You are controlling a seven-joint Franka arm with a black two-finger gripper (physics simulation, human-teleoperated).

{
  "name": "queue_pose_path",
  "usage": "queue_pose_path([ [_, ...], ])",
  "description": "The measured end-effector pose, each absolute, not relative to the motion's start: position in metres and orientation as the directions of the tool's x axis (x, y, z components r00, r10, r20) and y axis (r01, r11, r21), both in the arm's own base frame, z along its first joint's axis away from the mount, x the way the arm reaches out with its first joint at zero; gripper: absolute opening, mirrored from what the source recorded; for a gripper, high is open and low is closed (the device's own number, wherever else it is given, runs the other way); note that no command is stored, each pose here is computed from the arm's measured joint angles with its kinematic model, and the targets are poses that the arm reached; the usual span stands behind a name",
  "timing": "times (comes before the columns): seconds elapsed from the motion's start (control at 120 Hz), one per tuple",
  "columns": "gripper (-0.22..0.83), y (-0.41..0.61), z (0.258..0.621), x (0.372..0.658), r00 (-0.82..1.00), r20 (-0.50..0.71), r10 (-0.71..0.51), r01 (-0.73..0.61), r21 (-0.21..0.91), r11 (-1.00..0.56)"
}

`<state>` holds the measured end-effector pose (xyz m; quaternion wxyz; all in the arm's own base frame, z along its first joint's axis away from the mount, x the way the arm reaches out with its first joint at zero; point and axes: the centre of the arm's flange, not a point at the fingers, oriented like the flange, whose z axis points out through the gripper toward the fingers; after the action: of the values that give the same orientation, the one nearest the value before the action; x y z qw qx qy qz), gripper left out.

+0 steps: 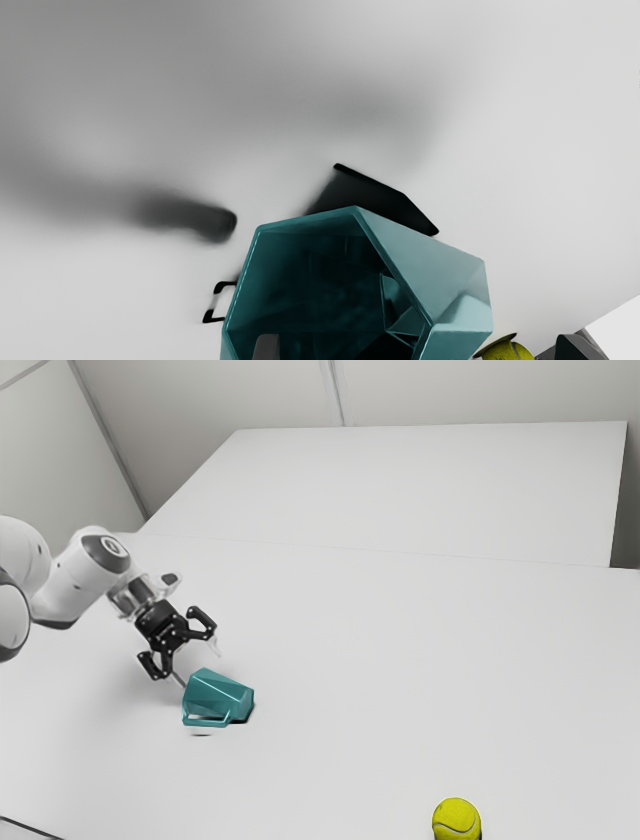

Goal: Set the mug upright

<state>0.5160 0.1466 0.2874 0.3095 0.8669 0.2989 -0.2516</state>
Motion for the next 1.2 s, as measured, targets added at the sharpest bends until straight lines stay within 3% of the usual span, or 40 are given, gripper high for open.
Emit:
queue_pose_path([
  [0.317, 0.61, 0.132, 0.274, 0.52, 0.679, -0.648, 0.346, 0.686, 0.393, -0.612],
  [0.367, 0.53, 0.131, 0.275, 0.52, 0.681, -0.646, 0.346, 0.684, 0.392, -0.614],
  [0.5, 0.19, 0.132, 0.276, 0.521, 0.681, -0.645, 0.347, 0.682, 0.388, -0.62],
  [0.583, 0.06, 0.131, 0.277, 0.521, 0.681, -0.645, 0.346, 0.682, 0.386, -0.621],
  [0.817, -0.11, 0.114, 0.29, 0.535, 0.709, -0.625, 0.326, 0.652, 0.405, -0.641],
  [1.075, -0.17, 0.103, 0.295, 0.541, 0.718, -0.619, 0.319, 0.64, 0.406, -0.653],
  [1.2, -0.17, 0.083, 0.32, 0.547, 0.767, -0.568, 0.299, 0.576, 0.404, -0.711],
])
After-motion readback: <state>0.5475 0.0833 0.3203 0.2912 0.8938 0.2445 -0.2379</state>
